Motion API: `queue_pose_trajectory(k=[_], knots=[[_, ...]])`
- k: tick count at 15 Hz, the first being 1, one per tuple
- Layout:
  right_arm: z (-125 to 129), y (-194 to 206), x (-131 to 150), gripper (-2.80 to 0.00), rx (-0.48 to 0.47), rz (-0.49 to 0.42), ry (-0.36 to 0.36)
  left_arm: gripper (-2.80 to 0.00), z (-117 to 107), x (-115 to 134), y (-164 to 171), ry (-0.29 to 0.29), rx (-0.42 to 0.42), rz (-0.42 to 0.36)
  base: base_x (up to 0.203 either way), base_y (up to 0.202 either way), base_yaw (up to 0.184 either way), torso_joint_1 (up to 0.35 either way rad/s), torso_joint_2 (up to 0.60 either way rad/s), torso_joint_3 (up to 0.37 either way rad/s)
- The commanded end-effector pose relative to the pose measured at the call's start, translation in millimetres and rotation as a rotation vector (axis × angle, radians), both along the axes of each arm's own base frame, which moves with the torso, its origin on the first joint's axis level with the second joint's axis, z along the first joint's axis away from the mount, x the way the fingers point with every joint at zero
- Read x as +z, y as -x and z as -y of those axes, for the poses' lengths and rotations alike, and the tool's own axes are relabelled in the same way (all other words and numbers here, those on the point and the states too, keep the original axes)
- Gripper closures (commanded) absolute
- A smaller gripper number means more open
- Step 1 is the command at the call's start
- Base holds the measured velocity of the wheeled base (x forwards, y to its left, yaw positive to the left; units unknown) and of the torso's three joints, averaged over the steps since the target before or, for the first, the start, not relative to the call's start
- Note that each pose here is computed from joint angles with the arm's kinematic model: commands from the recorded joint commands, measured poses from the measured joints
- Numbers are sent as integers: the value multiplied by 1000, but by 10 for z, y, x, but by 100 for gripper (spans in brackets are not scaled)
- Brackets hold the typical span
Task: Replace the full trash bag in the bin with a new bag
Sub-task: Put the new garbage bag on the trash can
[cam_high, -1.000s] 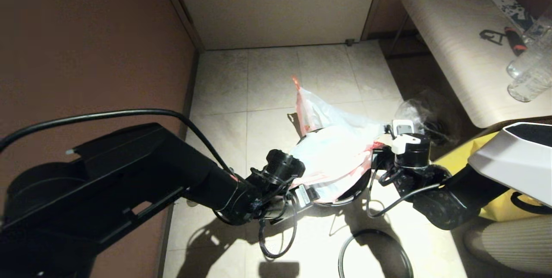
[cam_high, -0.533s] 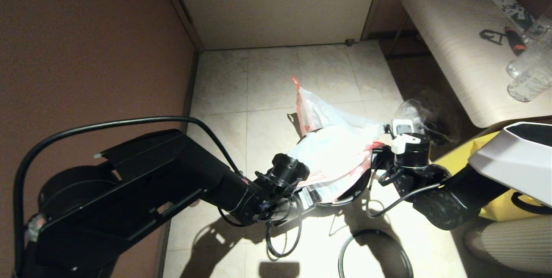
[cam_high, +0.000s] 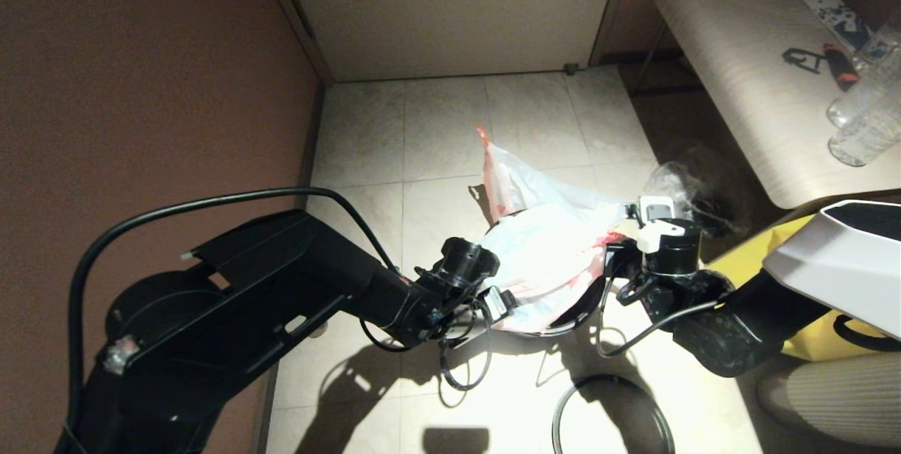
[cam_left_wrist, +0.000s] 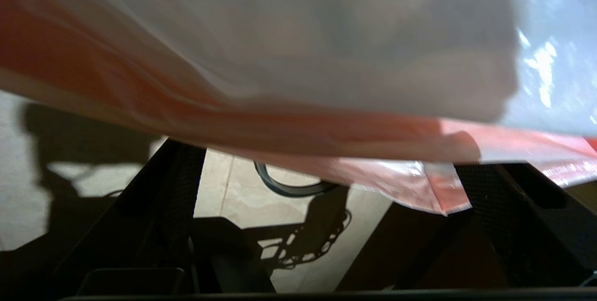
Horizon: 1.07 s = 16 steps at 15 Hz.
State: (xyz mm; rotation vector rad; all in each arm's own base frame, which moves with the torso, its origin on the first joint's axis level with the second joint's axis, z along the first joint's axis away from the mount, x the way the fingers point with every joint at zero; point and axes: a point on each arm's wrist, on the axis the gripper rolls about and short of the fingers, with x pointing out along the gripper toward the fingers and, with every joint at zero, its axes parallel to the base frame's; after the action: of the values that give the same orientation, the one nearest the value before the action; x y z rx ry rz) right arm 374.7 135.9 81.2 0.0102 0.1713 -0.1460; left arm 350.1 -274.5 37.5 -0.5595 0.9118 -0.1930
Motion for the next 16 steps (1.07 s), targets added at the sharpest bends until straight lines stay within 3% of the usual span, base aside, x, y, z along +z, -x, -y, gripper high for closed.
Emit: queue_pose_trajectory(k=[1, 2, 13, 16], knots=[[-12, 2, 3, 0, 0, 5, -1, -98, -4, -102, -72, -6, 18, -9, 0, 0, 0, 0, 0, 0], [-12, 2, 3, 0, 0, 5, -1, 0, 5, -121, -95, -8, 22, -5, 0, 0, 0, 0, 0, 0], [-20, 32, 39, 0, 4, -8, 3, 0, -194, 18, -231, -4, 72, 29, 0, 0, 0, 0, 0, 0], [19, 141, 118, 0, 3, -36, 10, 0, -285, 311, -185, 22, 77, 74, 0, 0, 0, 0, 0, 0]])
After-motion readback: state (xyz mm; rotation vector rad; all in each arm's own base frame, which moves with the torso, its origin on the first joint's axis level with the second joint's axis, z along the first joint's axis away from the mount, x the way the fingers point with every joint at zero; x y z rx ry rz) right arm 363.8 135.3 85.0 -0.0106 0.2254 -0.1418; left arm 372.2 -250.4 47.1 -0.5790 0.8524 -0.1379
